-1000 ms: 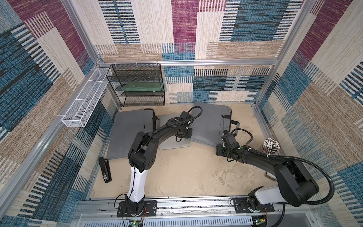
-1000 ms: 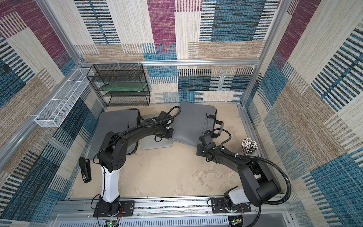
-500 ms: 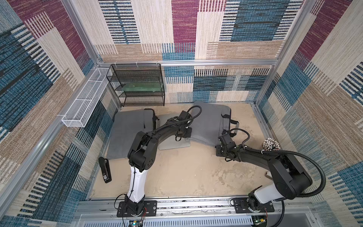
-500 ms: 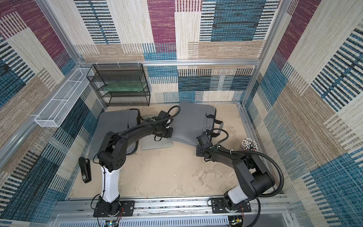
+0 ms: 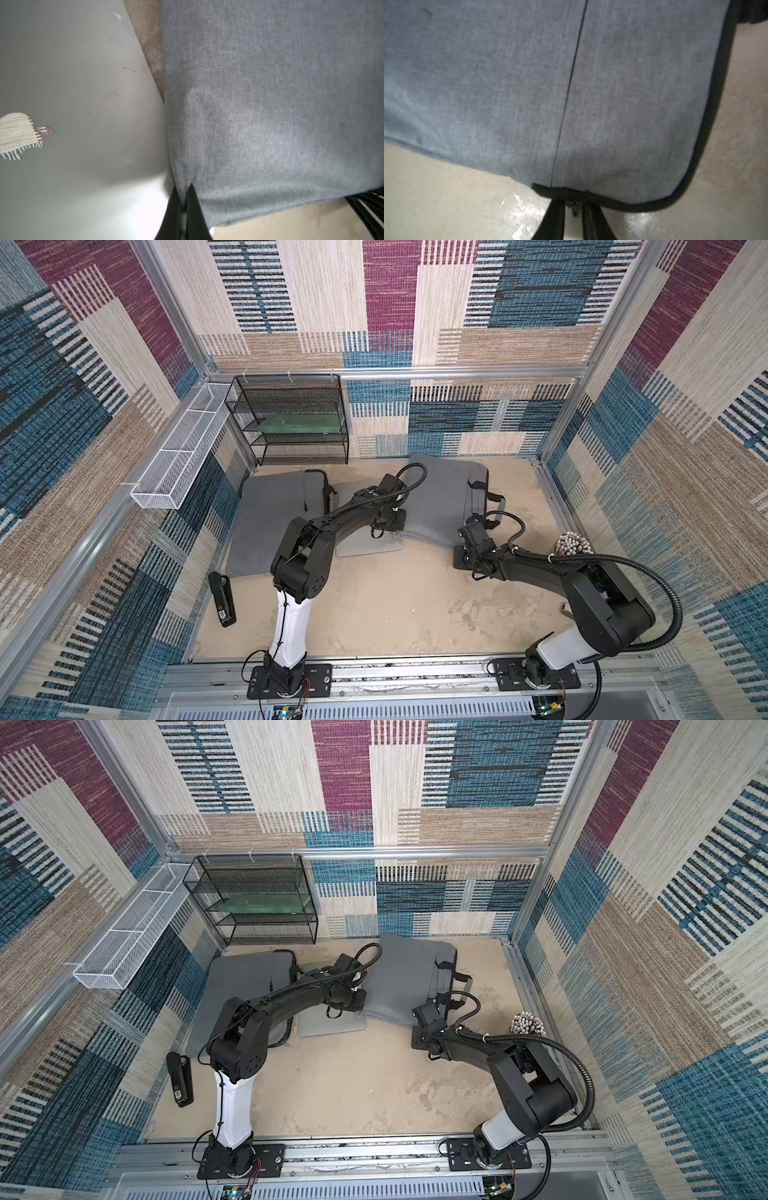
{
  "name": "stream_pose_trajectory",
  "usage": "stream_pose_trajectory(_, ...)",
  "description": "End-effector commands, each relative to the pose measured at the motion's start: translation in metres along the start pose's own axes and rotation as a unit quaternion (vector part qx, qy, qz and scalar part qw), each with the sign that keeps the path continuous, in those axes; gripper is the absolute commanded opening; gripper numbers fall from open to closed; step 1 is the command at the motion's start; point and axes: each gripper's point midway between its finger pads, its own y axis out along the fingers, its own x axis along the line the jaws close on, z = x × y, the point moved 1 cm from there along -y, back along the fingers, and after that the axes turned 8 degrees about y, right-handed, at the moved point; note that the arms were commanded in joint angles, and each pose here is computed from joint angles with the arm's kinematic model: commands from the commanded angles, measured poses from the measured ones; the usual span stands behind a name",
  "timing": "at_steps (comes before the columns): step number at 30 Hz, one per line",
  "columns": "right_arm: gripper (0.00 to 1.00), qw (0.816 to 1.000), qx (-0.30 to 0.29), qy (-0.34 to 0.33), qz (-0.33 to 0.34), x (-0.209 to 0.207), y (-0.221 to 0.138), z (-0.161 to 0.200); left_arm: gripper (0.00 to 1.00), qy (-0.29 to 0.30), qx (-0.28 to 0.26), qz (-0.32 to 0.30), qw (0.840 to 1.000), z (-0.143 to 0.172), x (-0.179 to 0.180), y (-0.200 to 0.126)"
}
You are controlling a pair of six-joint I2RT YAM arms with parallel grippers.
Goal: Open the zippered laptop bag and take out the laptop
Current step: Unzip the zipper on the zippered laptop bag.
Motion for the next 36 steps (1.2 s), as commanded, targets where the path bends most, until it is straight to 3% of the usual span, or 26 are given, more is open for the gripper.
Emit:
stream_pose_trajectory(1,0.17,1.0,-0.006,0.012,0.019,-0.006,0.001,-0.003,0.0,-0.002,-0.002,0.001,1.0,-0.002,0.0,-0.001)
stream_pose_trajectory(11,0.01,0.996,-0.023,0.036,0.072,-0.034,-0.005,-0.01,0.0,-0.008,0.0,-0.015,1.0,-0.001,0.013,-0.003)
stream_pose_trajectory(21,0.0,0.994,-0.02,0.066,0.082,-0.058,-0.005,-0.017,0.0,-0.022,-0.001,-0.02,1.0,0.001,0.027,-0.006)
stream_pose_trajectory(29,0.0,0.997,-0.005,0.037,0.061,-0.038,-0.011,-0.005,0.0,-0.023,-0.011,-0.014,1.0,-0.012,0.027,-0.001)
stream_pose_trajectory(36,0.0,1.0,0.017,0.0,0.015,0.009,-0.019,0.021,0.0,-0.032,-0.036,0.009,0.999,-0.042,0.017,0.006)
